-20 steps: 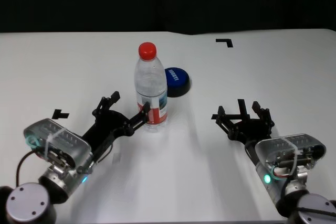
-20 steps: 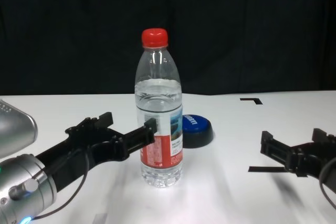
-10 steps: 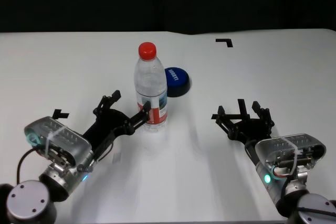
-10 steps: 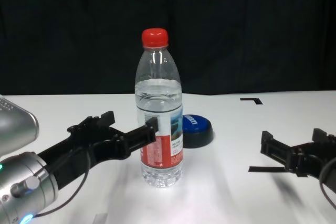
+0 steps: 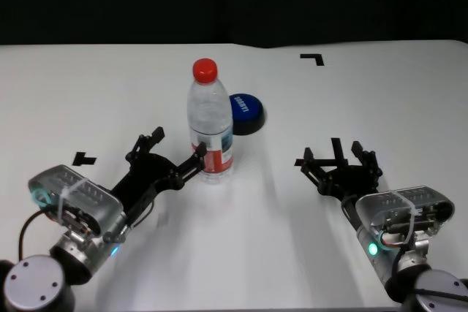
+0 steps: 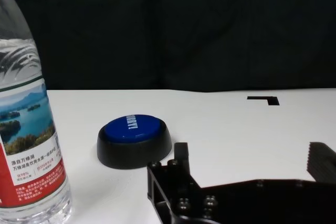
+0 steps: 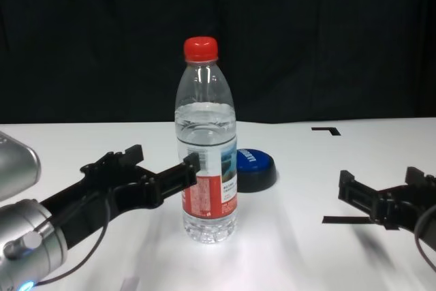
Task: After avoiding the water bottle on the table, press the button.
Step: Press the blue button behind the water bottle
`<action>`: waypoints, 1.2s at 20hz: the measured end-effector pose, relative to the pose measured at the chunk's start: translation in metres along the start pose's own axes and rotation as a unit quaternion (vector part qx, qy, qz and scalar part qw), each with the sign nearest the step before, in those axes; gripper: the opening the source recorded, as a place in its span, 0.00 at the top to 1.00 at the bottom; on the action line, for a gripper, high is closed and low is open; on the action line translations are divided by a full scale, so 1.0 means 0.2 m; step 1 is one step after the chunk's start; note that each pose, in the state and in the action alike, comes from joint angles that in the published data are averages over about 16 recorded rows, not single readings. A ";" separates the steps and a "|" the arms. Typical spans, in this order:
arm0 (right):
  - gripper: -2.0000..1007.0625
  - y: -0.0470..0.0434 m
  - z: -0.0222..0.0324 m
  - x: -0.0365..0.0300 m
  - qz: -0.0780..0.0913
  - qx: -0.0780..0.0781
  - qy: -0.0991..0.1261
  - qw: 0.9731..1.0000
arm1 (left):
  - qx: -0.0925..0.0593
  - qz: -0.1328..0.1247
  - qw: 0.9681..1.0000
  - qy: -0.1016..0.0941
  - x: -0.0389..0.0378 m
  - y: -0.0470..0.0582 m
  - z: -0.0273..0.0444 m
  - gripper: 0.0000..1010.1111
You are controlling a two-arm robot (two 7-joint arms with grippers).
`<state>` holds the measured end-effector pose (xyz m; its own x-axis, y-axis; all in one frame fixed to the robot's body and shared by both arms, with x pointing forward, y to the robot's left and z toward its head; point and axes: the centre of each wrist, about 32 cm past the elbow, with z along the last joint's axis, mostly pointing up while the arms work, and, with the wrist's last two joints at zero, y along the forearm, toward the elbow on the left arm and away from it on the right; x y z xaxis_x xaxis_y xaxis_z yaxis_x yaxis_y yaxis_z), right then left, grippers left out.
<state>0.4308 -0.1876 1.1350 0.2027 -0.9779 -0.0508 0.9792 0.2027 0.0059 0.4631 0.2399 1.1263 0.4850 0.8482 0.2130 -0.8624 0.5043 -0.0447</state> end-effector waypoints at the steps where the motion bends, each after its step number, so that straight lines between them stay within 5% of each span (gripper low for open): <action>1: 0.00 0.000 0.000 0.000 0.000 0.000 0.000 1.000 | 0.000 0.001 1.000 0.000 0.000 0.01 0.001 0.01; 24: 0.00 0.000 0.000 0.000 0.000 0.000 0.000 1.000 | 0.009 0.068 0.998 -0.013 -0.035 0.23 0.040 0.01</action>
<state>0.4308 -0.1876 1.1350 0.2028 -0.9779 -0.0508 0.9792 0.2028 0.0059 0.4196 0.2555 1.1306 0.3593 0.9043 0.2304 -0.9227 0.3812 -0.0574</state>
